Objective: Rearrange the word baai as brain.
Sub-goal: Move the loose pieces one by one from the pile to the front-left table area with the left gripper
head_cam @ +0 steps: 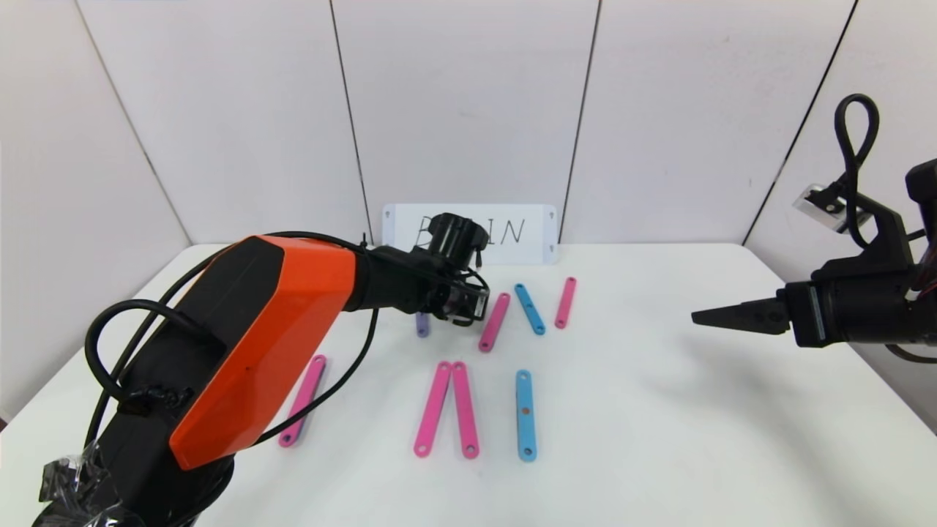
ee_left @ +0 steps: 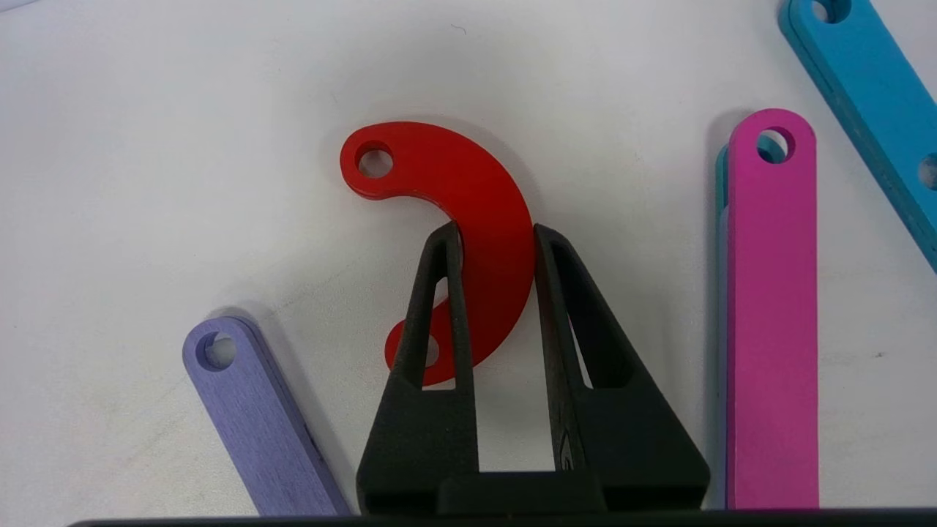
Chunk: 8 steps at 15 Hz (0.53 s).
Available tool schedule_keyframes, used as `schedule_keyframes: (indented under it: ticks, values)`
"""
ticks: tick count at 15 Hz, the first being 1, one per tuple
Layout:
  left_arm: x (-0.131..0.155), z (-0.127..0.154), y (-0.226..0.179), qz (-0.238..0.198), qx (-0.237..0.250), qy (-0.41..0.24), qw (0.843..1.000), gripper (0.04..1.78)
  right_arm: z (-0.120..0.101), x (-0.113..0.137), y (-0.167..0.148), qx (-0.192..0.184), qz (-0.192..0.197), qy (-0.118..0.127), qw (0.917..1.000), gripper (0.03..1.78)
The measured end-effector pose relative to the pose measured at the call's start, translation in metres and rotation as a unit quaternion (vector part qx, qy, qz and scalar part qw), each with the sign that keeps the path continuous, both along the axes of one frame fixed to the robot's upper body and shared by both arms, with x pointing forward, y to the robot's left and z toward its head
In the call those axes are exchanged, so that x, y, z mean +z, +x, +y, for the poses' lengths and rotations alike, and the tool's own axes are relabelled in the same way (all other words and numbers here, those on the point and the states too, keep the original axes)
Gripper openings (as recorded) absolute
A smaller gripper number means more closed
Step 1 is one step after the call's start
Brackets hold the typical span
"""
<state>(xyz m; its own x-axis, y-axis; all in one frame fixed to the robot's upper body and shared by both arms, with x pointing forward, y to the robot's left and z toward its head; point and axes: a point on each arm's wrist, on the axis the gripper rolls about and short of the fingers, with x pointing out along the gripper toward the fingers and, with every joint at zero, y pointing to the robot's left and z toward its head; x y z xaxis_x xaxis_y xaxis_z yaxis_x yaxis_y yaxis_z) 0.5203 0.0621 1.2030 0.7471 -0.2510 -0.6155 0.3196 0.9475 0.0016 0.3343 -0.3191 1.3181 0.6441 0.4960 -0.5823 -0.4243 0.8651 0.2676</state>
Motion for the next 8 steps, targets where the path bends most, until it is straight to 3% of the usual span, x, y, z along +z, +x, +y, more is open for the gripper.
schedule_keyframes:
  ticks: [8]
  values:
    - [0.014, 0.003, -0.002, -0.016, 0.005, 0.005, 1.0, 0.3, 0.0, 0.0, 0.0, -0.001, -0.002, -0.001, 1.0, 1.73]
